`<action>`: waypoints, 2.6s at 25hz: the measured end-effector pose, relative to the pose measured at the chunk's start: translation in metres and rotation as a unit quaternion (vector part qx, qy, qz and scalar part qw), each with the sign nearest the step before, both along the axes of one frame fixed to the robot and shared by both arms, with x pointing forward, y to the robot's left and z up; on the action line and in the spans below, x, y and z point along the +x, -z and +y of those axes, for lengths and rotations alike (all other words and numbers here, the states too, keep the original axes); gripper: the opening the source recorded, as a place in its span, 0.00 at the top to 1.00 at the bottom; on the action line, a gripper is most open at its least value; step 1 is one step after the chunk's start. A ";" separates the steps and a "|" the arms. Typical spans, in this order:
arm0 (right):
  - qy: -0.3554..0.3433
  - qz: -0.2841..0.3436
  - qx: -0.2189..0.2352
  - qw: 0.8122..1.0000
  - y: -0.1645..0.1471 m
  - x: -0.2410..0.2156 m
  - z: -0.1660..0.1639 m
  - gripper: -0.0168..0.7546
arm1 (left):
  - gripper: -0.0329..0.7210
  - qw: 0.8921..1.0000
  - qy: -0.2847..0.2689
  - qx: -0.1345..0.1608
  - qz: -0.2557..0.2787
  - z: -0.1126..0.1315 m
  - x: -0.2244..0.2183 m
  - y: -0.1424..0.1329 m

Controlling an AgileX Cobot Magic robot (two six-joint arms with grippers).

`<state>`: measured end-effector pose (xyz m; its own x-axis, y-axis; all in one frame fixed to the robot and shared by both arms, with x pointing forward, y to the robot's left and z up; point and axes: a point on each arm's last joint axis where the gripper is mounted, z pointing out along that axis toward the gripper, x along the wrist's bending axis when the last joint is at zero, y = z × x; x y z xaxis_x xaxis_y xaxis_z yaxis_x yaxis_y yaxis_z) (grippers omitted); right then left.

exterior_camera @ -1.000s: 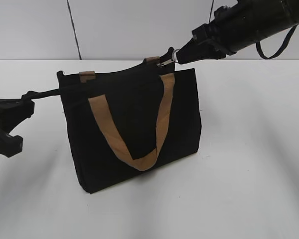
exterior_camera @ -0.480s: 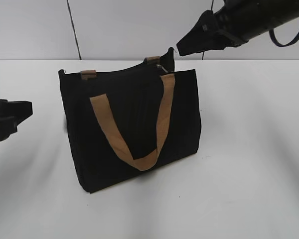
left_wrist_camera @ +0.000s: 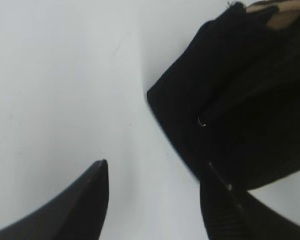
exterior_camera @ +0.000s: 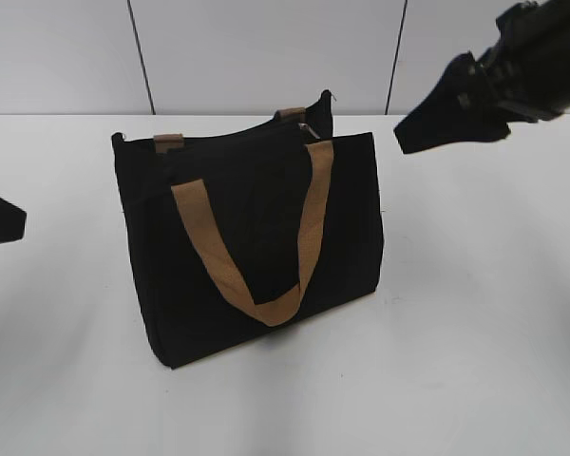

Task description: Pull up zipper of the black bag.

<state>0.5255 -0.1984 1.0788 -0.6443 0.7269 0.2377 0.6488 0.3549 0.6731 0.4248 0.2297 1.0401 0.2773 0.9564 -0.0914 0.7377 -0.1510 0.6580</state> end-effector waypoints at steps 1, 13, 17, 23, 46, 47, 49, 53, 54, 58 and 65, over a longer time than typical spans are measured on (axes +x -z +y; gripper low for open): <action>0.002 0.002 -0.002 1.000 0.001 -0.009 -0.002 0.38 | 0.38 1.000 0.001 0.003 0.008 0.002 -0.005 -0.002; 0.074 -0.041 -0.013 0.996 -0.019 -0.126 -0.034 0.38 | 0.38 1.000 0.021 0.009 -0.018 0.027 -0.078 -0.037; 0.104 -0.073 -0.023 0.992 -0.021 -0.176 -0.049 0.38 | 0.38 0.999 0.021 0.000 -0.042 0.037 -0.103 -0.041; 0.134 -0.093 -0.047 0.986 0.002 -0.236 -0.068 0.38 | 0.38 0.997 0.020 -0.011 -0.069 0.055 -0.145 -0.042; 0.209 -0.149 -0.065 0.964 0.035 -0.284 -0.091 0.38 | 0.38 0.985 0.016 -0.038 -0.168 0.079 -0.203 -0.022; 0.210 -0.151 -0.065 0.964 0.035 -0.284 -0.091 0.38 | 0.38 0.984 0.016 -0.042 -0.172 0.078 -0.203 -0.022; 0.210 -0.153 -0.064 0.964 0.035 -0.283 -0.091 0.41 | 0.38 0.982 0.015 -0.045 -0.182 0.077 -0.200 -0.022; 0.211 -0.154 -0.064 0.963 0.034 -0.283 -0.091 0.46 | 0.38 0.980 0.015 -0.048 -0.191 0.075 -0.195 -0.019; 0.211 -0.155 -0.064 0.963 0.034 -0.283 -0.091 0.47 | 0.38 0.980 0.015 -0.048 -0.194 0.075 -0.195 -0.019; 0.211 -0.155 -0.064 0.963 0.034 -0.283 -0.091 0.49 | 0.38 0.979 0.015 -0.049 -0.197 0.075 -0.195 -0.020; 0.211 -0.156 -0.063 0.963 0.034 -0.283 -0.091 0.50 | 0.38 0.979 0.014 -0.046 -0.199 0.076 -0.194 -0.020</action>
<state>0.2426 -0.2894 1.0448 -0.3099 0.9504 -0.0273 0.5269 0.1956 0.8271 0.2305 0.3055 1.0598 0.3339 0.9409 -0.0560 0.4159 -0.0937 0.9046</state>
